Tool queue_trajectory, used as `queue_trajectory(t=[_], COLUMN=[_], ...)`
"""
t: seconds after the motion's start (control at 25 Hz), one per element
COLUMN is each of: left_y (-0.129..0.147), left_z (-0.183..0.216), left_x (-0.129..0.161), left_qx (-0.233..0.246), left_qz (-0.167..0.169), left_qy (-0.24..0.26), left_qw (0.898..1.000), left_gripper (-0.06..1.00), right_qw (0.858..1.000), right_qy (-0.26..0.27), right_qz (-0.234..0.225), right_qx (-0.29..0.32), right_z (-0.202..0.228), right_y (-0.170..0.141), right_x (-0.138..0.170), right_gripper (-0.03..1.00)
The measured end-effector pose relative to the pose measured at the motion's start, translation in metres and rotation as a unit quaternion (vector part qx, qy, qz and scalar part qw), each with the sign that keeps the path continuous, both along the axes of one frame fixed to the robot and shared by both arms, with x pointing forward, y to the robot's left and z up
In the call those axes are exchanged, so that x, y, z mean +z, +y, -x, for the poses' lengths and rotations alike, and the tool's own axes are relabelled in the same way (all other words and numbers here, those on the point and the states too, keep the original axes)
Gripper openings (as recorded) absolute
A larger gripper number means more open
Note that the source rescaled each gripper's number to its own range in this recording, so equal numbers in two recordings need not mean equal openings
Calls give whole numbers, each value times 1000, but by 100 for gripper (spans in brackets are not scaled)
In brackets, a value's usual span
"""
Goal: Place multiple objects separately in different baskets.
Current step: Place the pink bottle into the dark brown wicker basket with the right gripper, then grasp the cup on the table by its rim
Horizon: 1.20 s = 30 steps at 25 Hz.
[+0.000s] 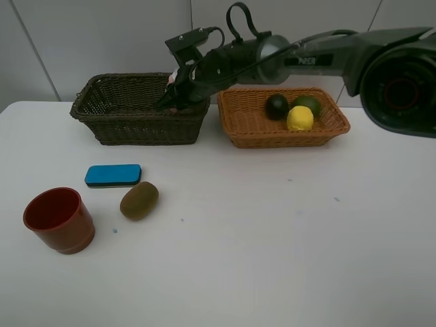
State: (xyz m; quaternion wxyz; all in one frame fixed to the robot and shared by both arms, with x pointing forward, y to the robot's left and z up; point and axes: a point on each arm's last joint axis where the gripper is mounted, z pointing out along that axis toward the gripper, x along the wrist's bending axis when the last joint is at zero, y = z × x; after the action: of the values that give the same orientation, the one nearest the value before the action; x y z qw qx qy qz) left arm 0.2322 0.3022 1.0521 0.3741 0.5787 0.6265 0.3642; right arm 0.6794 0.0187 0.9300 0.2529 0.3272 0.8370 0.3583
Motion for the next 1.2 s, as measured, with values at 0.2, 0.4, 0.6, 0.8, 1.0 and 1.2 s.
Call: queue_trajectory(t=[0.2, 0.4, 0.6, 0.8, 1.0, 1.2], left_y=[0, 0, 0, 0, 0, 0], left_z=[0, 0, 0, 0, 0, 0], left_x=[0, 0, 0, 0, 0, 0], left_qx=[0, 0, 0, 0, 0, 0], left_qz=[0, 0, 0, 0, 0, 0], left_qy=[0, 0, 0, 0, 0, 0], left_qw=[1000, 1000, 1000, 1000, 1000, 1000], left_gripper=[100, 100, 100, 100, 100, 100], right_qw=[1000, 1000, 1000, 1000, 1000, 1000], right_qy=[1, 6, 4, 3, 3, 3], right_qz=[1, 5, 3, 3, 3, 3], right_qx=[0, -1, -1, -1, -1, -1], right_z=[0, 1, 0, 0, 0, 0], right_y=[0, -1, 0, 0, 0, 0], right_x=[0, -1, -1, -1, -1, 0], right_gripper=[22, 31, 90, 99, 100, 100])
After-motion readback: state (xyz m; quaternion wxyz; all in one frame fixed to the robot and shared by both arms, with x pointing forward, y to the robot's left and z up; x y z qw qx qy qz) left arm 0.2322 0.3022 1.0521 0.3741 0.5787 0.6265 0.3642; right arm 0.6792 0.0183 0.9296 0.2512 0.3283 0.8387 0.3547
